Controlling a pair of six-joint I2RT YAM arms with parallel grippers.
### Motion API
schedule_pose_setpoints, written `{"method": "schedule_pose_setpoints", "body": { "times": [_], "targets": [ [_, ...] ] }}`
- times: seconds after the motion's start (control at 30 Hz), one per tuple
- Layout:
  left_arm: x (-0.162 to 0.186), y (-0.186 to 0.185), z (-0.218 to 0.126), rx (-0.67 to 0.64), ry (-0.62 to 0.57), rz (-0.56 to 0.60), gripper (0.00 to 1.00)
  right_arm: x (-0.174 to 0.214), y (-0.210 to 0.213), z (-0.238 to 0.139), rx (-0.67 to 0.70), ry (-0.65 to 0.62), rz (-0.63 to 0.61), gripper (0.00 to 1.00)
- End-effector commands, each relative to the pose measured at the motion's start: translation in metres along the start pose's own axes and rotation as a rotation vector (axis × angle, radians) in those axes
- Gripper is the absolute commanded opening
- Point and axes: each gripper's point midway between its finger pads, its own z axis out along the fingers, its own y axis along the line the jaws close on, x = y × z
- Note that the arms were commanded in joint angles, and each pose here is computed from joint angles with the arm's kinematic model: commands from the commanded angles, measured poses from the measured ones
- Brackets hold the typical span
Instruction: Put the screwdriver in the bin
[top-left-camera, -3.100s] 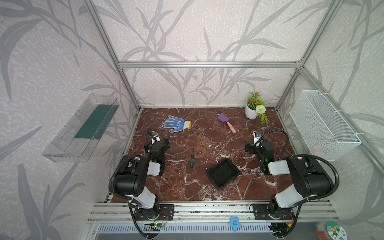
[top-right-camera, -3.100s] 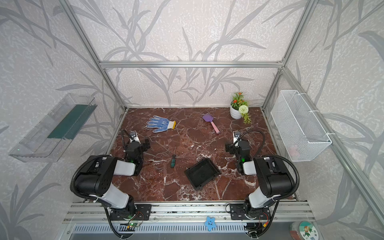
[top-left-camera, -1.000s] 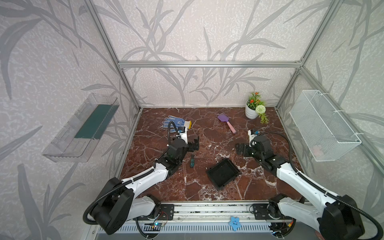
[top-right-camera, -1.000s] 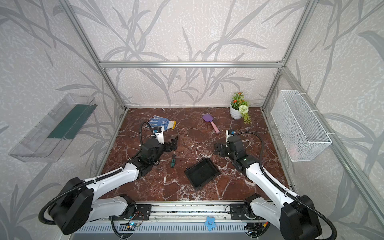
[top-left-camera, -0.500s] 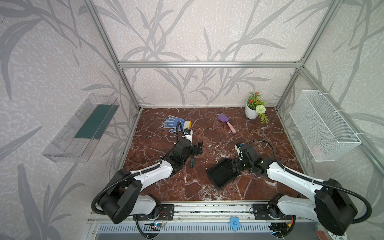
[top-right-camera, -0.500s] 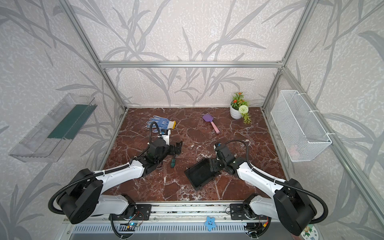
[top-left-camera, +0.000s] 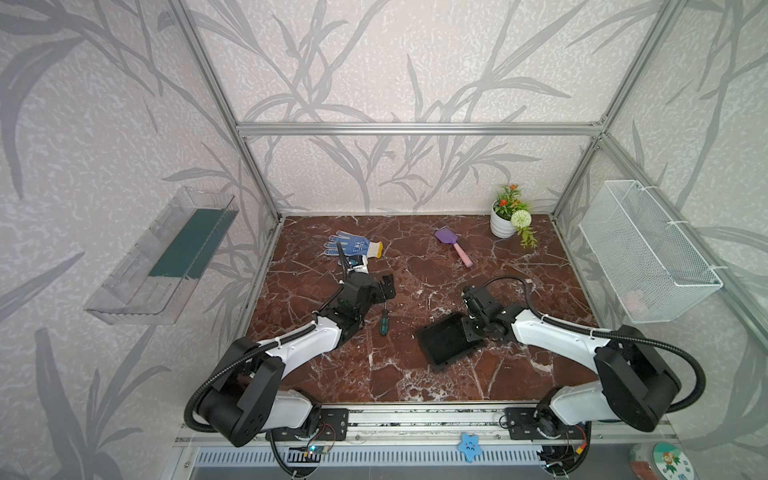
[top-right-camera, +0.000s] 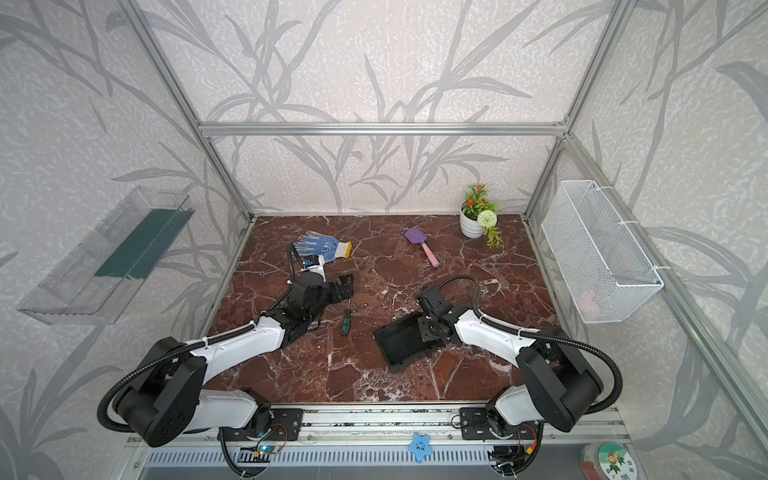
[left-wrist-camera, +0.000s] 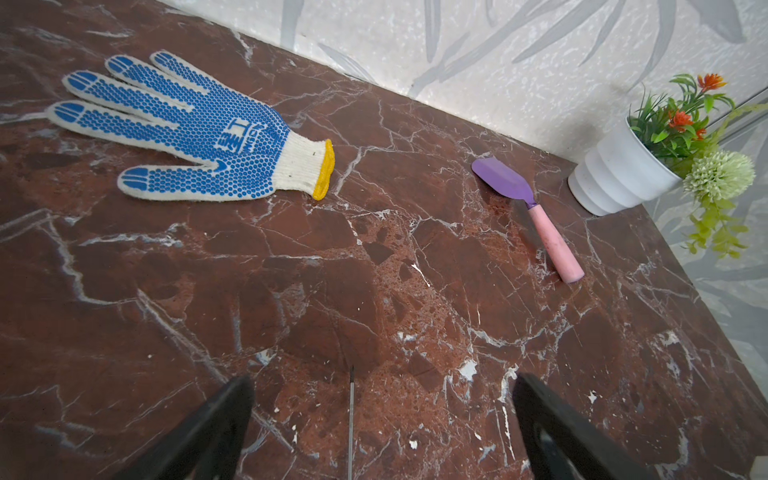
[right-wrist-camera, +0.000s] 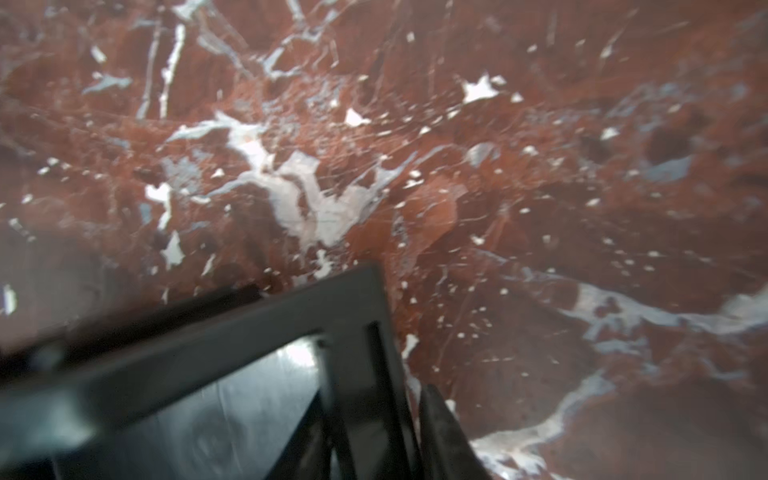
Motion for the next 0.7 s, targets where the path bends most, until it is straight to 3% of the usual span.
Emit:
{"method": "schedule_pose_setpoints", "body": {
  "times": [0.0, 0.1, 0.27, 0.47, 0.67],
  "targets": [
    [-0.001, -0.006, -0.005, 0.038, 0.002, -0.078, 0.99, -0.009, -0.013, -0.004, 0.095, -0.014, 0.017, 0.25],
    [-0.002, -0.007, -0.006, 0.05, -0.007, -0.092, 0.99, -0.018, -0.015, -0.004, 0.124, -0.023, 0.006, 0.13],
    [-0.015, -0.008, -0.019, 0.049, -0.041, -0.101, 0.99, -0.04, -0.017, -0.009, 0.141, -0.067, 0.006, 0.01],
    [-0.032, -0.014, -0.034, 0.078, -0.089, -0.128, 0.99, -0.102, -0.009, -0.016, 0.07, -0.168, 0.083, 0.0],
    [-0.029, -0.008, -0.035, 0.046, -0.055, -0.117, 0.99, -0.149, 0.017, 0.015, 0.017, -0.127, 0.093, 0.0]
  ]
}}
